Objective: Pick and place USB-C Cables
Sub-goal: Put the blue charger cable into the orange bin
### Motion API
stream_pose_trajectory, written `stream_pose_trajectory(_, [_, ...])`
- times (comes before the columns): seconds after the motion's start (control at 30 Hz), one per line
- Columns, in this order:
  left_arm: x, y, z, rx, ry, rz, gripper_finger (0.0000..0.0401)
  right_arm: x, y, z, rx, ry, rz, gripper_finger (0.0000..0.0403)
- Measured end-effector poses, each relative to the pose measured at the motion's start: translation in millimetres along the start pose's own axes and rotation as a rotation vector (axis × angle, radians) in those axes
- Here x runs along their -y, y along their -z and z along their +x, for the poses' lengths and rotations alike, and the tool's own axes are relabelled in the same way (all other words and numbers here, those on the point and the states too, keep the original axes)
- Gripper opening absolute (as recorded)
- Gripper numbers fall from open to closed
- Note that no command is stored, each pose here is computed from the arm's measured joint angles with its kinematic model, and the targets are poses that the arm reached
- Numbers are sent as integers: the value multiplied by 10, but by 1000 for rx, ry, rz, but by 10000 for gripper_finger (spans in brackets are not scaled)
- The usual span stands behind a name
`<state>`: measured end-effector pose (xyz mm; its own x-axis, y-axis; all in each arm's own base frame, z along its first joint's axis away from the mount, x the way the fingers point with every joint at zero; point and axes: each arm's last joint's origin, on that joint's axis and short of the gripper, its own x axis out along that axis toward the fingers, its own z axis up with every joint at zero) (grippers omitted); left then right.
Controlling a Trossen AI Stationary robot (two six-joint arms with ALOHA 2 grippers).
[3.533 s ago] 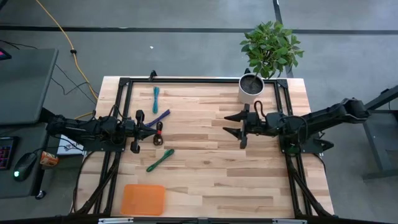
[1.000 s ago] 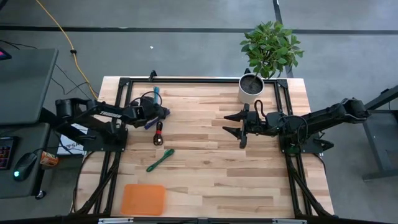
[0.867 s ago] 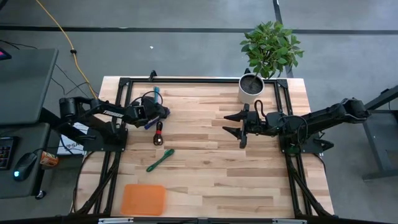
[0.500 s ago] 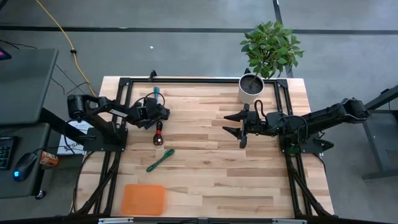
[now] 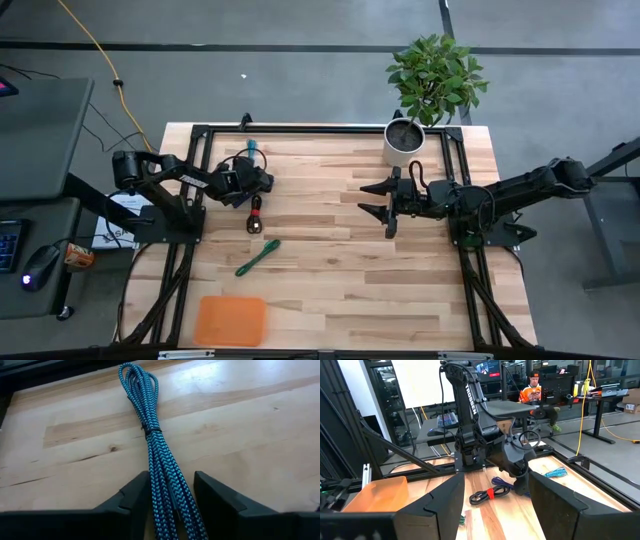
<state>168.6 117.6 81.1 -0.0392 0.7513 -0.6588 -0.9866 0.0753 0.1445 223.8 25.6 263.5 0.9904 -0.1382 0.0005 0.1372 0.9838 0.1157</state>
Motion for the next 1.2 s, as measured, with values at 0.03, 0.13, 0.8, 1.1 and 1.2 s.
stream_pose_trajectory(0.03, [1,1,0,-2,2,1,119,0,0,0,0,0,0,211])
stream_pose_trajectory(0.13, [6,0,0,-7,12,11,71,0,0,0,0,0,0,211])
stream_pose_trajectory(0.8, [62,-243,-682,282,186,61,2,1,-1,0,0,0,4,211])
stream_pose_trajectory(1.1, [-2,-412,-1675,572,764,65,3,0,-1,-1,0,0,17,211])
stream_pose_trajectory(1.2, [-44,-381,-1939,681,1042,111,4,0,-1,0,1,0,17,211])
